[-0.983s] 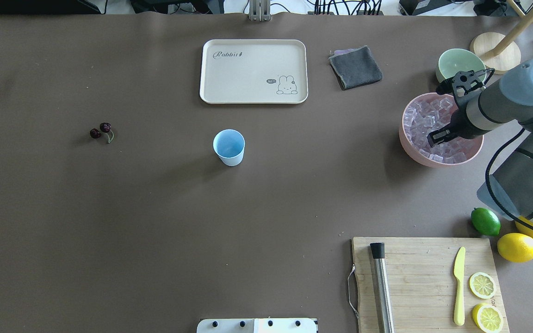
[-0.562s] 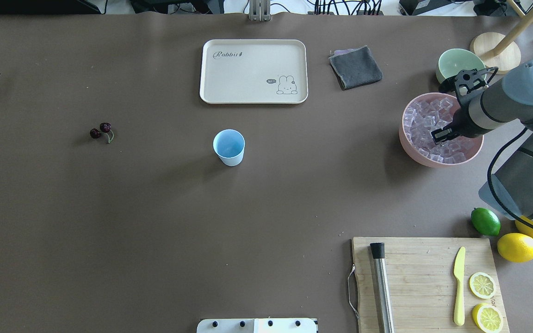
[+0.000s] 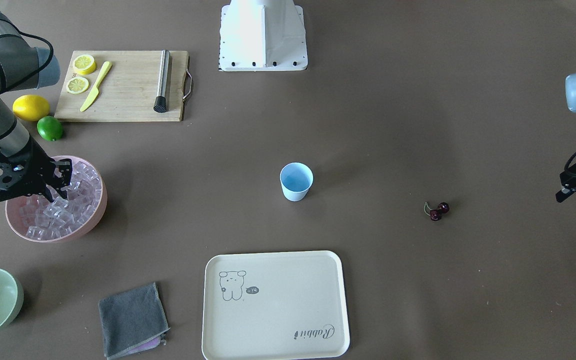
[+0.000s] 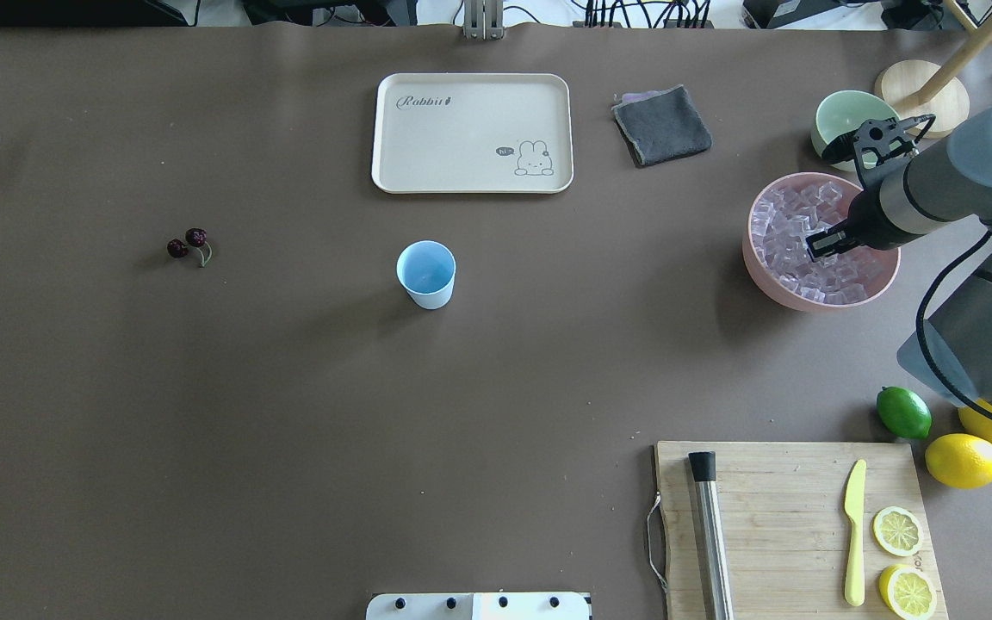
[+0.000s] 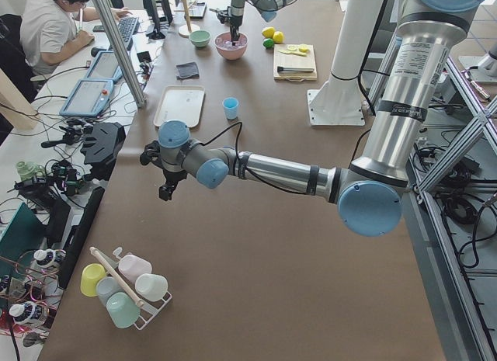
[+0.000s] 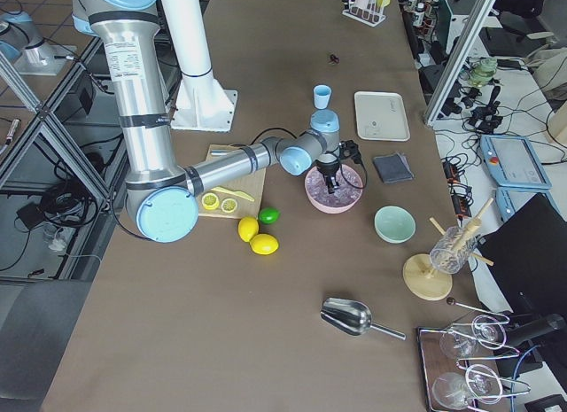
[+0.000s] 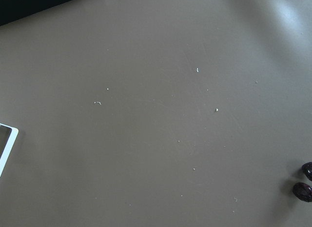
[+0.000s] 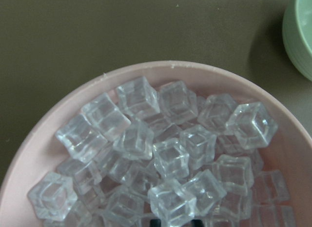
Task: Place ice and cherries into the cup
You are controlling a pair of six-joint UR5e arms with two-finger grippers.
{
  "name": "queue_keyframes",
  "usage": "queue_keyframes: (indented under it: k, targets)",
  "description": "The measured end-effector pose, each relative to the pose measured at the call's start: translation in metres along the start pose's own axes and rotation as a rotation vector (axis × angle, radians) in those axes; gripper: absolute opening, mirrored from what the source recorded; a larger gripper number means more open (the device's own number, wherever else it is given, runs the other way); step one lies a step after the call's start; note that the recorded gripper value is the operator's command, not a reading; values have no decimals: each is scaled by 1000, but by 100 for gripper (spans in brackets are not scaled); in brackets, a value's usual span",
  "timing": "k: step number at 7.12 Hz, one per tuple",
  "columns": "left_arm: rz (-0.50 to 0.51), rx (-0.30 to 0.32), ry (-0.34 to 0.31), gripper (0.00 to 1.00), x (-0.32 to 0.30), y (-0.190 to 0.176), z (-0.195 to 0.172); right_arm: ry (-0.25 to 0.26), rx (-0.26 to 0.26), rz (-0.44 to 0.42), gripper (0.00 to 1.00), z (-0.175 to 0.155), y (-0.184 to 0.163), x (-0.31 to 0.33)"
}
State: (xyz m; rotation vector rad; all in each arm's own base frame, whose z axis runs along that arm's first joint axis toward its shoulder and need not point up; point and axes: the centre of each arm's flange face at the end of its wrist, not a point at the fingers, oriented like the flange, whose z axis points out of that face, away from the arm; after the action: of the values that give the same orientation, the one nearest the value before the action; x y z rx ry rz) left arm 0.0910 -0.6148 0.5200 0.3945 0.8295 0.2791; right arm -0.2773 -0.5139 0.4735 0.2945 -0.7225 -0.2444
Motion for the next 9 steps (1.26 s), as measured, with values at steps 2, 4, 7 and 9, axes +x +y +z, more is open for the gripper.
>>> queue_keyframes:
  k: [2,4,7,9]
  targets:
    - [0,0,0,98,0,0,0,-11,26,13,0,-27,-10,-1]
    - [2,-1,2,98,2,-1,1,-39,12,60,0,-101,-51,-39]
    - [6,-2,-6,98,4,-3,4,-54,-13,160,0,-156,-131,-201]
    - [4,0,-20,98,4,-3,6,-86,36,205,0,-139,-159,-315]
